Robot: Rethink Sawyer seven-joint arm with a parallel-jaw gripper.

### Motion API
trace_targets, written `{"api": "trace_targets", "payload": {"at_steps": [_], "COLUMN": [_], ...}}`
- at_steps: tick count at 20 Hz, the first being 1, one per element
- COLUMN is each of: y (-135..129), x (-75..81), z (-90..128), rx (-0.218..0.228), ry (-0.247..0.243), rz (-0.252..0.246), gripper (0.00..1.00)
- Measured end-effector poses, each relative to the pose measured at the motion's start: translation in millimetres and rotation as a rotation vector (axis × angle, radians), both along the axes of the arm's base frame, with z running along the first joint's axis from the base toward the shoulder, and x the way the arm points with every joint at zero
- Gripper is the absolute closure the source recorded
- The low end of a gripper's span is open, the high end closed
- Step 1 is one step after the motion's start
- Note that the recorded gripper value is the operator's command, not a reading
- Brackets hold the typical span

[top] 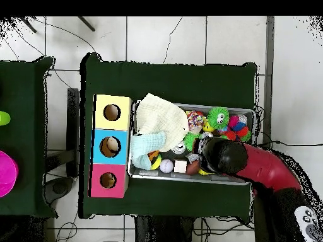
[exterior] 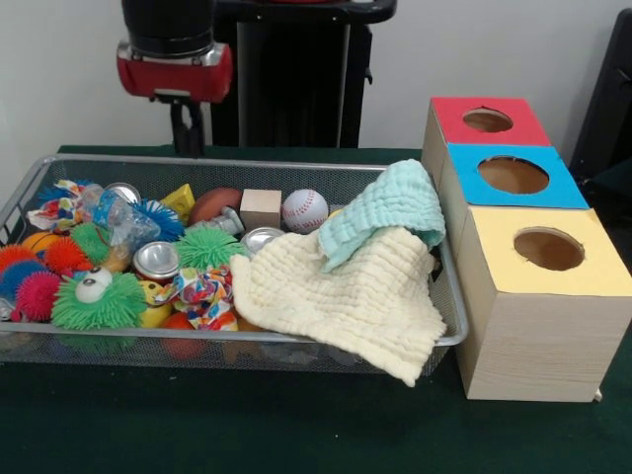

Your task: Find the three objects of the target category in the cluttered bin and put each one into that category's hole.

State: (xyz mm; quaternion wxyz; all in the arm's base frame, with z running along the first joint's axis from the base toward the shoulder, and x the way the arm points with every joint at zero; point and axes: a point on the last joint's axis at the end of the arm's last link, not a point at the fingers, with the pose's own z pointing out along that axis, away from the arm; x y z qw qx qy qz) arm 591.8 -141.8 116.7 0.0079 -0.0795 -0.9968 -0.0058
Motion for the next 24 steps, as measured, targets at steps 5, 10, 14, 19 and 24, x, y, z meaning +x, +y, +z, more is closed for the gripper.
{"api": "trace_targets", "payload": {"at_steps": [5, 10, 14, 19, 24], "y": [33, 51, 56, 51, 43], "x": [25.0, 53.1, 73.2, 89.4, 107.3], "z": [13, -8, -35, -66, -109], "rx": [0.021, 0.025, 0.026, 0.027, 0.027], "ry": [-0.026, -0.069, -0.1, -0.124, -0.152], "rz": [0.015, 0.037, 0.046, 0.036, 0.021], "gripper": [1.0, 1.0, 1.0, 1.0, 0.0]}}
